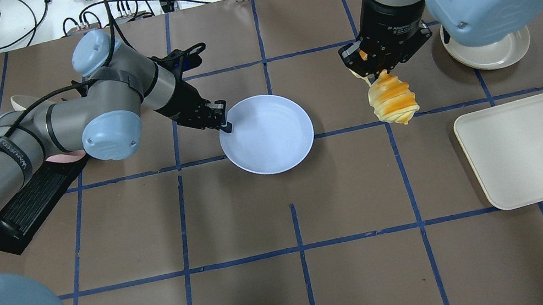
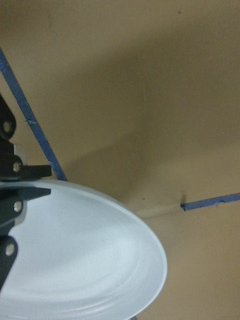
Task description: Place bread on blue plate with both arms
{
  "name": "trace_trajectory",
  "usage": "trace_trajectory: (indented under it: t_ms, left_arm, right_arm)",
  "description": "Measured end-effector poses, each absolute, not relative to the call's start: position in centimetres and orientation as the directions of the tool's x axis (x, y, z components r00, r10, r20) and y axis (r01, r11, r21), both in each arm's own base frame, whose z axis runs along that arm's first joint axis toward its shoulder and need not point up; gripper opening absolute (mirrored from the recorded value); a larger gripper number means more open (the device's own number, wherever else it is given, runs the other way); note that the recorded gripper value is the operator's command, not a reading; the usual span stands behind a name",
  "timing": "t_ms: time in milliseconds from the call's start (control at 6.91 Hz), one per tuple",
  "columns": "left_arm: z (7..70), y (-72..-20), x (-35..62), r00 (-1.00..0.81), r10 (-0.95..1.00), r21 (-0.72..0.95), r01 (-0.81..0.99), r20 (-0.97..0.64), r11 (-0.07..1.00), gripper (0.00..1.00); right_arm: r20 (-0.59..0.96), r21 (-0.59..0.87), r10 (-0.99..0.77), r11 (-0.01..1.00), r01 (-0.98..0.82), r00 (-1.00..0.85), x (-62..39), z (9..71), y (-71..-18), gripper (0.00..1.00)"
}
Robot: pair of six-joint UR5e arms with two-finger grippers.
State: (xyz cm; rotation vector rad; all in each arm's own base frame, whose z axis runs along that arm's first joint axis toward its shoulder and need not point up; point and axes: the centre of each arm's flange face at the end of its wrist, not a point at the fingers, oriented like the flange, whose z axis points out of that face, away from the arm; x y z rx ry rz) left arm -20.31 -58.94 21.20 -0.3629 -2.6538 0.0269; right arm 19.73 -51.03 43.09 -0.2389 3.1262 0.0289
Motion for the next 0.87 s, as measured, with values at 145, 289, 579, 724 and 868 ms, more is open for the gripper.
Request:
trace_trajectory:
  t_ms: [145, 289, 579, 724, 868]
  left_arm:
    - [20.2, -58.8, -21.2, -0.863, 0.263, -0.107, 0.24, 0.431, 0.965, 0.89]
    - [19.5, -59.0, -21.7, -0.865, 0.271, -0.141, 0.233, 0.421, 0.962, 1.0]
    - [21.6, -59.5, -20.6, -0.879, 0.254, -0.176, 0.198, 0.404, 0.964, 1.0]
    - [24.6, -59.3, -17.9, -0.902, 0.208, -0.156, 0.159, 0.378, 0.975, 1.0]
    - [28.4, -58.3, -14.9, -0.939, 0.155, -0.109, 0.127, 0.308, 0.986, 1.0]
  right_arm:
    - [-0.009, 0.01, -0.162, 0.987, -0.162, -0.987, 20.6, 41.9, -51.8, 0.01]
    - [-0.008, -0.004, -0.172, 0.985, -0.172, -0.985, 22.3, 40.4, -52.6, 0.01]
    - [-0.005, -0.052, -0.167, 0.985, -0.167, -0.986, 26.5, 36.6, -54.6, 0.01]
    - [-0.01, -0.079, -0.17, 0.983, -0.168, -0.985, 27.9, 33.8, -56.2, 0.01]
    - [-0.018, -0.099, -0.18, 0.979, -0.177, -0.984, 29.1, 31.2, -57.3, 0.01]
